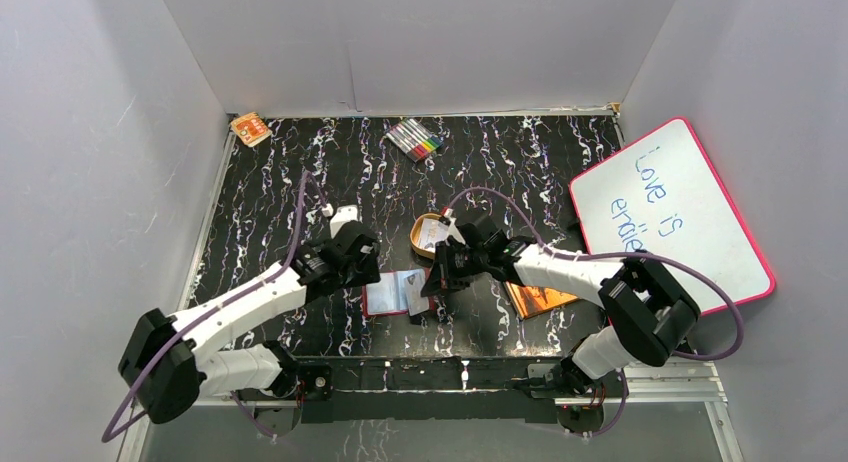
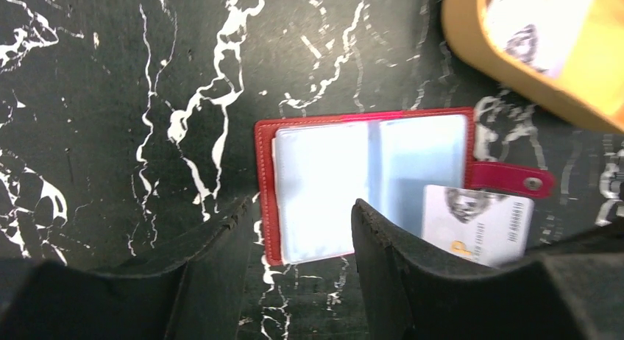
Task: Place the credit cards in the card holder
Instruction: Turn over the card slot in the card holder, then insert the credit card into the card holder.
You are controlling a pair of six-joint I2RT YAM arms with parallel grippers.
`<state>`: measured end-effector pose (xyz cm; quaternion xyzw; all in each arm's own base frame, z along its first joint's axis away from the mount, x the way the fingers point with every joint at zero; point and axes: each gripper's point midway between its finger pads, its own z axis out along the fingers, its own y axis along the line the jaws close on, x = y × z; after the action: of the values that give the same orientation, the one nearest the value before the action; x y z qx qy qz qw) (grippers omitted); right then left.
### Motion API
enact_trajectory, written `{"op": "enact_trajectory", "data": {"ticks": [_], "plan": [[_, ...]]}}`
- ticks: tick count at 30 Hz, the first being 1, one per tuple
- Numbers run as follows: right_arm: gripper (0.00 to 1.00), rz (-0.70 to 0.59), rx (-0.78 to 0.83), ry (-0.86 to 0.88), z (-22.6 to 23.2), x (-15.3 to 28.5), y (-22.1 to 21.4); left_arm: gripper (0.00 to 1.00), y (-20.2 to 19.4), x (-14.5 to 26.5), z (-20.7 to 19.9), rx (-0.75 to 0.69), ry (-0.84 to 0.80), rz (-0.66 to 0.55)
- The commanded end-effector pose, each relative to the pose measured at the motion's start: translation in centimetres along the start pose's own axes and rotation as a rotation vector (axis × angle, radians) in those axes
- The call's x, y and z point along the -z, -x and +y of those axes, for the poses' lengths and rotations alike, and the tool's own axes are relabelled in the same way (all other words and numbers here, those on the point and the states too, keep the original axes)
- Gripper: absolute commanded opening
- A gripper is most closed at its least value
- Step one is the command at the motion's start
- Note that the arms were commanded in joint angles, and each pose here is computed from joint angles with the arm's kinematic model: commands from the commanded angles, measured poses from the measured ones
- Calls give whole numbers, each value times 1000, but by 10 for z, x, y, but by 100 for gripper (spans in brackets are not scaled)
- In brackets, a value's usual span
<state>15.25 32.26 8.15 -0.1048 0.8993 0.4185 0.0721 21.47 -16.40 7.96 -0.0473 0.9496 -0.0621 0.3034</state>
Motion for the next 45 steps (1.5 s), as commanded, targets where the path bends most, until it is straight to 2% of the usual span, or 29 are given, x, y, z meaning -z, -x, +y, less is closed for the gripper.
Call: {"op": "enact_trajectory", "data": {"ticks": [1,5,8,12,16,26,45], "plan": [[0,-130,162,86,37,4,30,48,10,11,-6,56,-70,-53],[0,-178,213,163,51,-2,43,46,-9,-5,3,119,-59,10],[0,-124,239,165,50,-17,45,44,-17,-12,3,170,-92,45],[0,-125,206,152,40,-33,49,41,-17,-12,3,212,-115,42],[0,-135,158,97,22,-44,51,40,-21,-14,16,216,-65,54],[0,-134,60,100,11,-45,42,38,-43,-27,39,201,18,102],[0,-97,-19,129,13,-31,26,33,-63,-40,39,177,12,171]]}}
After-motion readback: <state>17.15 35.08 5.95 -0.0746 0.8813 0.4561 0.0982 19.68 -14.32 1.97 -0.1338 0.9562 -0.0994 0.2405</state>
